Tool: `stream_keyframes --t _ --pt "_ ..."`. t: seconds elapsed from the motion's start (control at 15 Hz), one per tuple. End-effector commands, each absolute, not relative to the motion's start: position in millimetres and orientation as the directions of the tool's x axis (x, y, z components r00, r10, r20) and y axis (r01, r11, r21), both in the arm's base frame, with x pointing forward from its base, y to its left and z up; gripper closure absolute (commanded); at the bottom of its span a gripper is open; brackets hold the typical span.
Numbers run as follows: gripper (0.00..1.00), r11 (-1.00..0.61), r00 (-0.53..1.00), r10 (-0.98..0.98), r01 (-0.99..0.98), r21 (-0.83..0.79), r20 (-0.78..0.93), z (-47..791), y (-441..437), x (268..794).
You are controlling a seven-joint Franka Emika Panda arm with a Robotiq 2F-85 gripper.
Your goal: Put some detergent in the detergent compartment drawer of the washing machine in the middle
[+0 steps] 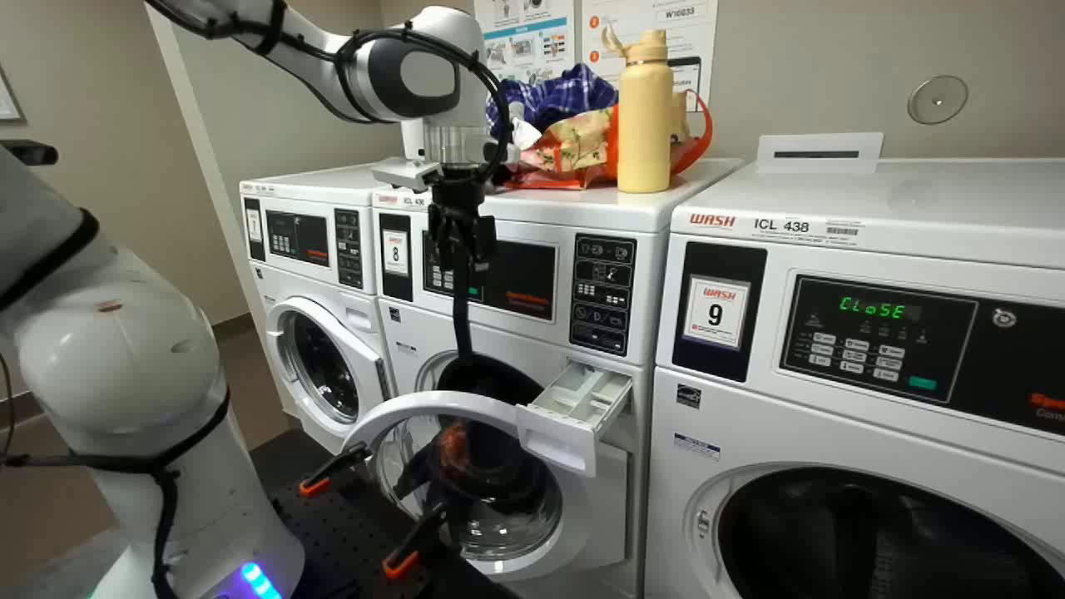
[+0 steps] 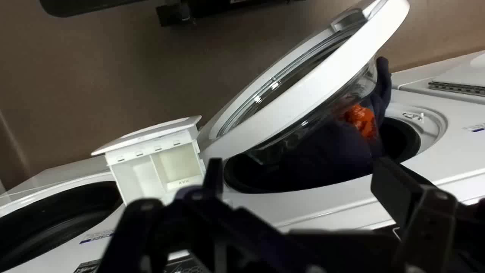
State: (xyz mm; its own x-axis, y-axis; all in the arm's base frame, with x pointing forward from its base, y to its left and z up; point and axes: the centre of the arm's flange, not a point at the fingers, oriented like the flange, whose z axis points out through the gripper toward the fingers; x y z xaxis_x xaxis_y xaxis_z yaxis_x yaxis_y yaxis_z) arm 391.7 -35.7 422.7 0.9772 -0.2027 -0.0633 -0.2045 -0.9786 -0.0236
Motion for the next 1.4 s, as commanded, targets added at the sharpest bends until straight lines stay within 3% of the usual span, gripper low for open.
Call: stream_keyframes --t 0.0,0.33,0.87,1.33 --pt "0.0 -0.979 0.977 -0.203 -0.204 -0.024 -0.063 422.7 -35.7 391.7" --pt "0.0 -0.98 0.979 -0.197 -0.198 -0.02 -0.06 423.6 -30.8 394.8" --pt "0.0 -0.981 0.994 0.099 0.105 0.164 -0.05 490.3 69.9 452.2" --pt "0.0 -0.915 0.943 0.316 0.276 0.293 0.099 564.2 138.5 494.6"
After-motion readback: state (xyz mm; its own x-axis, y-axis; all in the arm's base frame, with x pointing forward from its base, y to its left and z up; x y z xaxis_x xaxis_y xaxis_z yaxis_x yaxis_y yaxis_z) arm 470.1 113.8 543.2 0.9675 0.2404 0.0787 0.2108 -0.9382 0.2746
